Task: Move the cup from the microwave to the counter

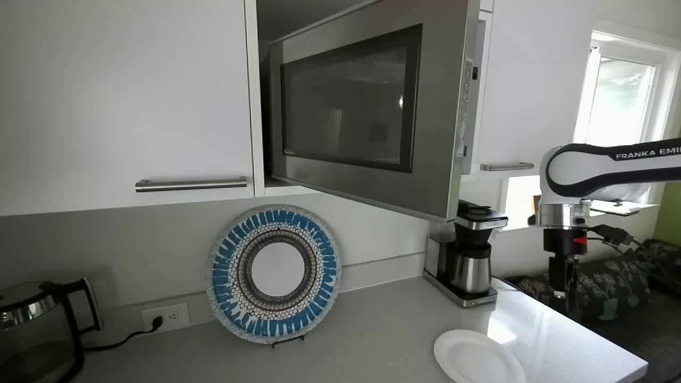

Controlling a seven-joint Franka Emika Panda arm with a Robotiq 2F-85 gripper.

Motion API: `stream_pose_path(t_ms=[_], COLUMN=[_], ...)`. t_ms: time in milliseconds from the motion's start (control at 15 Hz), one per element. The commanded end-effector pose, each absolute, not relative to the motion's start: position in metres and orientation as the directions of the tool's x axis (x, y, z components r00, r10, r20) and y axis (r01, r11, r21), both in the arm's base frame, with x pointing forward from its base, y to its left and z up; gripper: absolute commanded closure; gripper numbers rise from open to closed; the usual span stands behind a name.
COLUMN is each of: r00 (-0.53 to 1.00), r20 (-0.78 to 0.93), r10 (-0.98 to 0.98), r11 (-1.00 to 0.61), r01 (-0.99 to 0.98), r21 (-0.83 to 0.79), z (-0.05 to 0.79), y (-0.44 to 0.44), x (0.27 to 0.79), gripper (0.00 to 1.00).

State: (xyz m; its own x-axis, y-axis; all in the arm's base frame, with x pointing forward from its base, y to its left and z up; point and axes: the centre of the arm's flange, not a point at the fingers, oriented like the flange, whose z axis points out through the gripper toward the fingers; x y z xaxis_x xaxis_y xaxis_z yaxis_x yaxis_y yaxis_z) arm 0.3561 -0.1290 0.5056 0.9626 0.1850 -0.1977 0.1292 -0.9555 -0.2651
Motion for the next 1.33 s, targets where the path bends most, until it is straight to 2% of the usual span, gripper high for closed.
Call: stream_pose_path(t_ms=[0, 267, 533, 667, 1133, 1200, 1267], r00=[0.963, 0.963, 0.957, 0.951, 0.845, 0.832, 0.857], r20=[-0.198, -0.198, -0.110, -0.048, 0.308, 0.341, 0.273], r10=[0.185, 0.185, 0.270, 0.305, 0.437, 0.438, 0.436], r11=[-0.956, -0.956, -0.958, -0.952, -0.898, -0.898, -0.899], r01=[0.129, 0.129, 0.256, 0.303, 0.428, 0.426, 0.425], r21=[-0.265, -0.265, -0.129, -0.038, 0.099, 0.112, 0.101], z=[0.506, 0.506, 0.557, 0.584, 0.654, 0.661, 0.666], y=[-0.129, -0.129, -0.080, -0.057, 0.028, 0.038, 0.018], x=[0.356, 0.356, 0.317, 0.300, 0.250, 0.246, 0.259], gripper=[0.00, 0.00, 0.00, 0.00, 0.00, 0.00, 0.00])
